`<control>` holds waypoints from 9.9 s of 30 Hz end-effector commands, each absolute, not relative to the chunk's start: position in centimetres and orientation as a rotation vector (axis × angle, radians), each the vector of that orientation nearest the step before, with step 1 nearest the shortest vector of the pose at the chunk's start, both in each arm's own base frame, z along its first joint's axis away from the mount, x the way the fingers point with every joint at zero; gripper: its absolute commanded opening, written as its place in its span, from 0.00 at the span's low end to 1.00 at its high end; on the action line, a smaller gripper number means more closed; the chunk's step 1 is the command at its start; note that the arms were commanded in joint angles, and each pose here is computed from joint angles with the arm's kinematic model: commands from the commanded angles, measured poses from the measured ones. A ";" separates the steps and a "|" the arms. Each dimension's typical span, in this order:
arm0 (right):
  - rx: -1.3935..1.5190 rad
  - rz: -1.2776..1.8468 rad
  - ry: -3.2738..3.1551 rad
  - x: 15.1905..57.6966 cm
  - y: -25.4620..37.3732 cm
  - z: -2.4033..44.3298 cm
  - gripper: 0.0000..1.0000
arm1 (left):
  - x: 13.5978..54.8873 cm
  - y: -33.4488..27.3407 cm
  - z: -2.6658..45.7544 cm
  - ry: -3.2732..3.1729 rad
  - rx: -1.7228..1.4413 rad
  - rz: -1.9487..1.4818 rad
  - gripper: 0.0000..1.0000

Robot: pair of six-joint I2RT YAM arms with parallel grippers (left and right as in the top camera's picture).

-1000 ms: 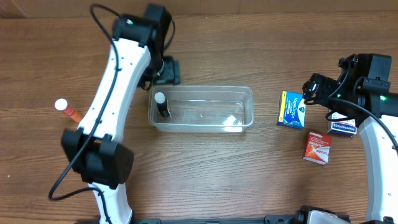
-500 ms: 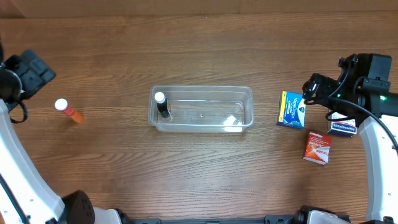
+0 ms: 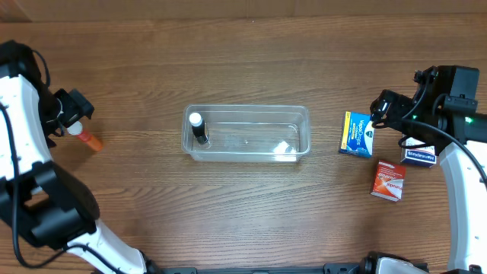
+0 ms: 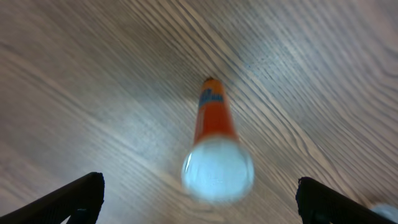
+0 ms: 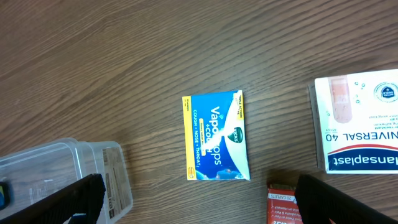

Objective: Pack container
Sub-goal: 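Move left gripper to the orange tube and grasp it, then place the orange tube upright beside the bottle in the container, then grasp the blue Vapodrops box with the right gripper, then lower the Vapodrops box into the container's right end and release, then grasp the white Hansaplast box with the right gripper, then place the Hansaplast box upright left of the Vapodrops box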

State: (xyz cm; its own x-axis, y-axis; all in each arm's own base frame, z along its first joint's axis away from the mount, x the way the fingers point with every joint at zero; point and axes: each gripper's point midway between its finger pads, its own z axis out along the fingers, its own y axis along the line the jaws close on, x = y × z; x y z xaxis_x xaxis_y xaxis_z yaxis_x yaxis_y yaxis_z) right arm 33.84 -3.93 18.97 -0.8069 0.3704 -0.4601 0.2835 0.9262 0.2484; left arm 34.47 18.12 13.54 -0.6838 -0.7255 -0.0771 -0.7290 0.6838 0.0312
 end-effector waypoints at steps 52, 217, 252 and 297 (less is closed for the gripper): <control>0.464 0.236 2.529 34.4 -4.0 20.3 1.00 | 31.3 -9.3 15.8 3.079 -0.121 -0.027 0.04; 0.855 -0.199 2.748 34.7 -17.5 16.7 1.00 | 34.9 2.0 28.2 2.581 -0.497 -0.084 1.00; 0.628 -0.044 3.017 32.9 -17.3 0.7 0.99 | 34.8 2.0 28.2 2.584 -0.497 -0.083 1.00; -0.041 0.365 2.736 34.6 24.5 16.1 0.68 | 34.9 2.1 28.2 2.583 -0.479 -0.075 1.00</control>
State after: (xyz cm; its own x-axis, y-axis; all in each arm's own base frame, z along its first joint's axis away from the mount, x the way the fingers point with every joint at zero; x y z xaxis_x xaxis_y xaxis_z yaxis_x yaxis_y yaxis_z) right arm 34.29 23.22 17.86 -0.9087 -0.0412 -0.4153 -0.1493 0.9614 0.2312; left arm 34.73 2.05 28.07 -0.8048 -0.3700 -0.4642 -0.3405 0.9283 -0.1497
